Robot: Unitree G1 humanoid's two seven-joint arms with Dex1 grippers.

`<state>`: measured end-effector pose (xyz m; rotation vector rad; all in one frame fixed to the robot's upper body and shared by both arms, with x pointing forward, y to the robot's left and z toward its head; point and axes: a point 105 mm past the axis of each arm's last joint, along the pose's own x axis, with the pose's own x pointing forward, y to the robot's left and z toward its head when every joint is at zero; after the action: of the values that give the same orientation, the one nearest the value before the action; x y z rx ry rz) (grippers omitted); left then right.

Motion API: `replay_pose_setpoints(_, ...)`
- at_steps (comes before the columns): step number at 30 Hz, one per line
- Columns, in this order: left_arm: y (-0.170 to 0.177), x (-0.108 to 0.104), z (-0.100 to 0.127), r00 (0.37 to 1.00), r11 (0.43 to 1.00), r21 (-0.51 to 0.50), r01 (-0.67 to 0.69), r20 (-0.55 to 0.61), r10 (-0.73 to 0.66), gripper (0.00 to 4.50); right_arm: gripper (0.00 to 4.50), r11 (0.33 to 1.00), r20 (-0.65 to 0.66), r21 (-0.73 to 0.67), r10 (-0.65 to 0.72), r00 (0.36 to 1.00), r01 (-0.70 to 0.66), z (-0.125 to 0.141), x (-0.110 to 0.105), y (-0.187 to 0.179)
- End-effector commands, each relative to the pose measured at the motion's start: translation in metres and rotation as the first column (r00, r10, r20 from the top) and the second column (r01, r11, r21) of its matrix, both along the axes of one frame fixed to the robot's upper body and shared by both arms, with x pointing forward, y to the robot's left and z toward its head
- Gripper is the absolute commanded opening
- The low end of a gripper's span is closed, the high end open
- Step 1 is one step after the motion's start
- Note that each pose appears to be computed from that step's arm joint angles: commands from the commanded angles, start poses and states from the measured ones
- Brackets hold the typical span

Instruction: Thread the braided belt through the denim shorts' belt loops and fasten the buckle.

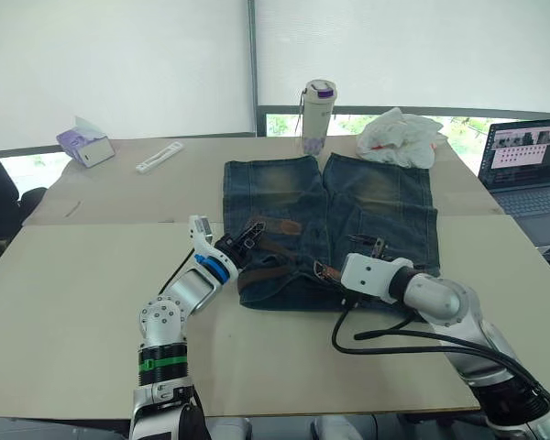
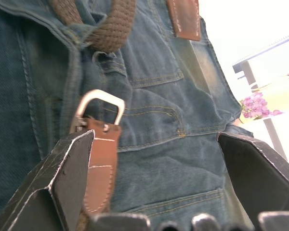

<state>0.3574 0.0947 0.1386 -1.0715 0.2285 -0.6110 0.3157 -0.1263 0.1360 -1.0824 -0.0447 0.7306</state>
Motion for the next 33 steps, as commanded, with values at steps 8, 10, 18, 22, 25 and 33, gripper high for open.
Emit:
replay_pose_setpoints(8,-0.004,-0.010,0.003,0.999,0.999,0.035,0.020,0.042,-0.022,0.00,4.49,1.000,0.008,-0.015,0.010,1.000,-0.010,0.003,-0.005,-0.001)
replay_pose_setpoints(10,-0.005,-0.011,0.003,0.999,0.999,0.036,0.023,0.041,-0.024,0.00,4.49,1.000,0.001,-0.012,0.003,1.000,-0.003,0.001,-0.006,-0.002)
replay_pose_setpoints(18,-0.006,-0.011,0.002,0.999,0.999,0.039,0.029,0.037,-0.030,0.00,4.49,0.997,0.057,-0.063,-0.031,0.998,0.035,0.002,0.003,-0.006)
replay_pose_setpoints(22,-0.005,-0.011,0.002,0.999,0.999,0.039,0.025,0.037,-0.027,0.00,4.49,0.995,0.100,-0.081,-0.045,0.994,0.053,0.004,0.010,-0.003)
replay_pose_setpoints(25,-0.005,-0.011,0.001,0.999,0.999,0.040,0.022,0.035,-0.024,0.00,4.49,0.997,0.117,-0.055,-0.046,0.992,0.052,0.006,0.012,0.004)
replay_pose_setpoints(33,-0.005,-0.012,0.000,0.999,0.999,0.037,0.020,0.031,-0.022,0.00,4.49,0.999,0.118,-0.033,-0.019,0.993,0.023,0.003,0.013,0.025)
